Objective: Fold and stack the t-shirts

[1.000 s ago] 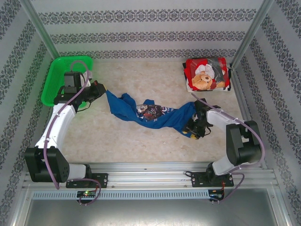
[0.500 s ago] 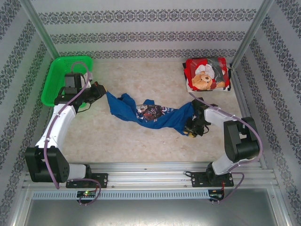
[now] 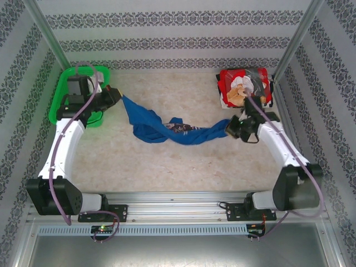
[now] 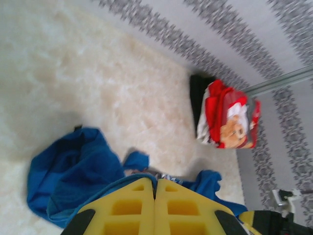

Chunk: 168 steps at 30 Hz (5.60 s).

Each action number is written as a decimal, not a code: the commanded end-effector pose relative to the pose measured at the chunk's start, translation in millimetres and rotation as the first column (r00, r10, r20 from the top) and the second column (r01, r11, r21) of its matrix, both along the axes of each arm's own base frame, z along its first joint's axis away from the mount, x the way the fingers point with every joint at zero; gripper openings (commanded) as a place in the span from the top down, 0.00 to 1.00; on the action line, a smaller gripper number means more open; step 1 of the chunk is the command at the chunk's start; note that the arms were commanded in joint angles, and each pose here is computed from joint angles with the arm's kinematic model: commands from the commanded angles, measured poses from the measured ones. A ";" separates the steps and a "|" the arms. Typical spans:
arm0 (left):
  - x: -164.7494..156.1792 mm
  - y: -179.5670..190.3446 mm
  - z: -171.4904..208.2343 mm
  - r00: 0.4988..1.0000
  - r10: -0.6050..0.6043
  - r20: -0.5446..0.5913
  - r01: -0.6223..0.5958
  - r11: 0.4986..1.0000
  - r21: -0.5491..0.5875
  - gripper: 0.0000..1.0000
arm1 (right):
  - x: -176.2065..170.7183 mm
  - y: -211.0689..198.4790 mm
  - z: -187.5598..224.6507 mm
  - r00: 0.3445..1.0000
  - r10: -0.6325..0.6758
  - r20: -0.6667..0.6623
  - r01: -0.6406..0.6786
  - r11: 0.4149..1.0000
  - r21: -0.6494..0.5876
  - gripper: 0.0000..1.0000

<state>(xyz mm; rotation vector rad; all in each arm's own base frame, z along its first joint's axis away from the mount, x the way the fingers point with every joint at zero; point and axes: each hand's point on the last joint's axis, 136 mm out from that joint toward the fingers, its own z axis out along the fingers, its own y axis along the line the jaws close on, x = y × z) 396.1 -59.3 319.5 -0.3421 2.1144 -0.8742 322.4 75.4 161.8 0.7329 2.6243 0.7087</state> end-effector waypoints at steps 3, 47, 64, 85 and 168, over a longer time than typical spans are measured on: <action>7.9 11.8 77.7 0.990 0.013 0.137 -0.011 1.000 -0.015 1.00 | 12.9 0.1 103.9 0.972 0.018 0.233 -0.050 0.990 0.135 1.00; -95.5 58.6 417.6 0.522 0.145 0.840 -0.145 0.986 -0.080 1.00 | -67.4 -5.5 502.5 0.396 -0.058 0.916 -0.412 0.881 0.234 1.00; -185.1 48.2 460.5 0.358 0.186 0.915 -0.214 0.970 -0.113 1.00 | -157.1 32.6 512.8 0.443 -0.008 0.896 -0.515 0.816 0.262 1.00; 50.1 108.4 150.2 0.915 0.214 0.342 -0.247 0.967 0.055 1.00 | 22.7 -45.9 173.3 0.907 -0.180 0.381 -0.038 0.865 0.500 1.00; -10.1 78.0 199.2 0.812 0.174 0.557 -0.334 0.921 0.200 1.00 | 2.7 -40.1 211.6 0.871 -0.097 0.481 -0.071 0.945 0.319 1.00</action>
